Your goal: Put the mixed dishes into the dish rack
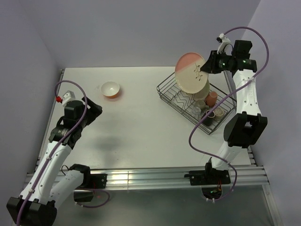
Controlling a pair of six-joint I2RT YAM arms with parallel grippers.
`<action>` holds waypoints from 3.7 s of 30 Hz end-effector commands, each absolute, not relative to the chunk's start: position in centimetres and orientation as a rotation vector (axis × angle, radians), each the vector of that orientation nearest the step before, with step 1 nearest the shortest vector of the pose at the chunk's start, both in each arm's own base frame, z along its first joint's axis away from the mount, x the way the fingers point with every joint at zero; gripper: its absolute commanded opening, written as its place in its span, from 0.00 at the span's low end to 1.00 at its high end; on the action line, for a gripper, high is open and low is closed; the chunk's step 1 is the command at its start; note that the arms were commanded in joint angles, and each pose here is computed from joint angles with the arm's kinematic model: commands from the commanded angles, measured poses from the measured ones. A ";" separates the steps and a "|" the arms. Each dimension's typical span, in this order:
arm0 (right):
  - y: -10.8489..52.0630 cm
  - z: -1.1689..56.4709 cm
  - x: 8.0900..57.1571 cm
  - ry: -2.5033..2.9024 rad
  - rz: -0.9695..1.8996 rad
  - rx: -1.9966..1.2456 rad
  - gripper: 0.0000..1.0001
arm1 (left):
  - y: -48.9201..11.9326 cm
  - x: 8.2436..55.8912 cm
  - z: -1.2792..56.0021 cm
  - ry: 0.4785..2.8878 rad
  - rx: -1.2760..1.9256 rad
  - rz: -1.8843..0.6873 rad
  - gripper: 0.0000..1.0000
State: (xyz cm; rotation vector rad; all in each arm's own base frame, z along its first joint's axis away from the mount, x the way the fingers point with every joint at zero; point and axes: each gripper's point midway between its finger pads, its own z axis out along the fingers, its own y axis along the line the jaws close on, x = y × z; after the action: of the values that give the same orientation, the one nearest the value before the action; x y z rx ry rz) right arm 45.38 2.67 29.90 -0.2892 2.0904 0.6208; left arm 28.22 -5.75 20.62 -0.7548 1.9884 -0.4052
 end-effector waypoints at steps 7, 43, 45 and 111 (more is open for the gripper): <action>0.8 34.8 45.6 1.960 0.383 -0.491 0.00 | -6.0 28.7 20.9 1.959 -0.727 -0.436 0.80; 2.1 29.2 47.6 1.965 0.320 -0.824 0.00 | -6.1 29.0 18.7 2.004 -0.729 -0.425 0.80; 2.3 28.7 47.5 1.964 0.321 -0.845 0.00 | -6.0 29.1 18.6 2.006 -0.731 -0.422 0.80; 12.6 34.0 40.3 1.721 0.715 -0.800 0.85 | -3.9 36.0 13.7 2.095 -0.956 -0.580 0.68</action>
State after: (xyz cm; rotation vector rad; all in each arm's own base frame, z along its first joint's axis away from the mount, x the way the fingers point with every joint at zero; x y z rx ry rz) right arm 42.16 8.84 33.78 -0.7545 1.8030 0.4494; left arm 32.66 -4.43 12.32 -0.9211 2.1558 -0.4569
